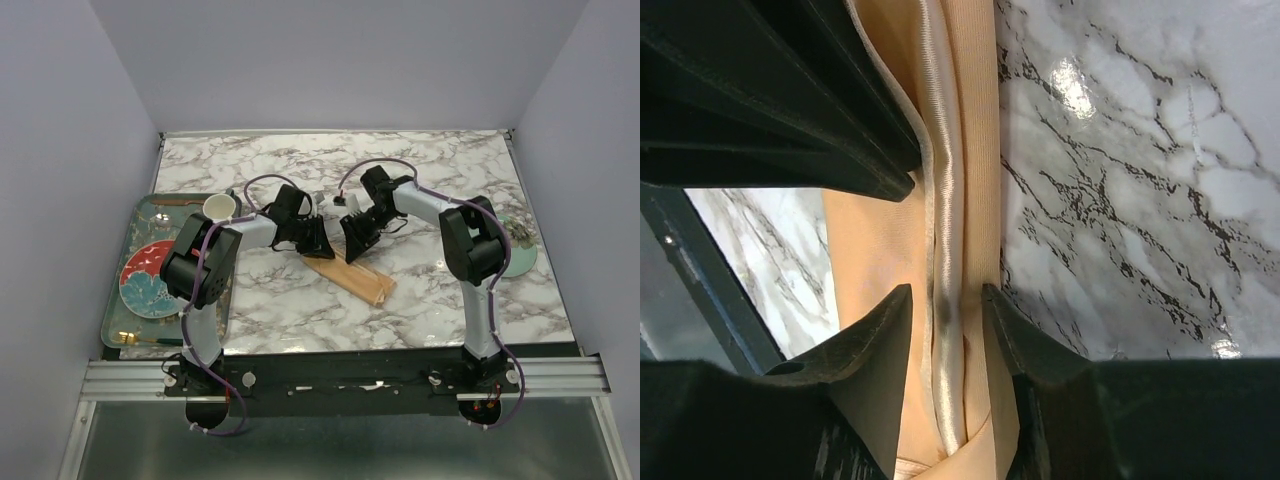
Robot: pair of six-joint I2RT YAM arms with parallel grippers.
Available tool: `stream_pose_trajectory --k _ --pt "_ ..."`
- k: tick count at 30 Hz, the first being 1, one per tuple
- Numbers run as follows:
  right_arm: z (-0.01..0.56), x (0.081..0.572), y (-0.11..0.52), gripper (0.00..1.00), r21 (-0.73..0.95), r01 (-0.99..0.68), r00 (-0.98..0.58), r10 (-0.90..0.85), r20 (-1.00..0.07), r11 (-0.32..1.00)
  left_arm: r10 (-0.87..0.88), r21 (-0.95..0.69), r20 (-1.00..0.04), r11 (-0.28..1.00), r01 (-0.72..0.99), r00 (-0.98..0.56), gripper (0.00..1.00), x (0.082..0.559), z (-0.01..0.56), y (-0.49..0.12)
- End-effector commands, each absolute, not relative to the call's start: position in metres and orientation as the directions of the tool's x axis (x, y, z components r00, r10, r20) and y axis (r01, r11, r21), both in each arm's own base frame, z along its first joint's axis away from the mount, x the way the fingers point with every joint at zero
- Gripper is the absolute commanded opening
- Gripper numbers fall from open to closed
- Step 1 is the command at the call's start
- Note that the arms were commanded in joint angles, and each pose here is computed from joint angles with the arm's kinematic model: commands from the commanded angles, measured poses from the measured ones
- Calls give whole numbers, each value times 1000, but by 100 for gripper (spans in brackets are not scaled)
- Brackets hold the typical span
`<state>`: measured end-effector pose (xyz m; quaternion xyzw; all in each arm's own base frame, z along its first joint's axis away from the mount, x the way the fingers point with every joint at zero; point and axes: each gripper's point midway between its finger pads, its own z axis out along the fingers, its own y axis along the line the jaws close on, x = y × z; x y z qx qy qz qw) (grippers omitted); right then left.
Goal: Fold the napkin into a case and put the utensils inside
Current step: Pick up the smaller rectangle-folded napkin from the center of the board.
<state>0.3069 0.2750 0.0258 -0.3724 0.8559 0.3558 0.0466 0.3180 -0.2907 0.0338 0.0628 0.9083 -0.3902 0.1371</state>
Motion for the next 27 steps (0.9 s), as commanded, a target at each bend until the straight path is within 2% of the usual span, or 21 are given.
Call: stream_pose_trajectory --k 1,3,7,10,14,17,18,21,27 --pt "-1 302 263 40 458 -713 -686 -662 -302 531 -3 -695 -309 684 223 -951 24 323 35 -295" --pt "-4 300 261 37 456 -707 -692 -661 -290 541 -6 -704 -327 668 240 -945 26 324 45 -296" --pt "-11 296 258 21 459 -686 -711 -655 -257 565 -20 -714 -384 640 284 -923 33 326 69 -291" --pt "-12 295 258 12 462 -676 -720 -649 -247 575 -45 -715 -416 633 296 -908 38 326 86 -281" --pt "-11 296 260 8 464 -672 -724 -643 -248 578 -41 -747 -431 576 332 -901 38 312 108 -272" --pt "-10 297 261 3 468 -668 -728 -639 -250 578 -14 -794 -380 517 319 -925 29 290 107 -274" --pt "-10 299 262 3 469 -666 -730 -635 -252 580 -5 -815 -377 476 329 -926 22 282 106 -277" --pt "-10 300 263 1 469 -664 -732 -632 -253 582 -2 -849 -322 444 288 -947 13 271 95 -283" --pt "-7 304 265 1 464 -673 -727 -632 -268 577 4 -877 -239 429 218 -971 6 263 68 -300"
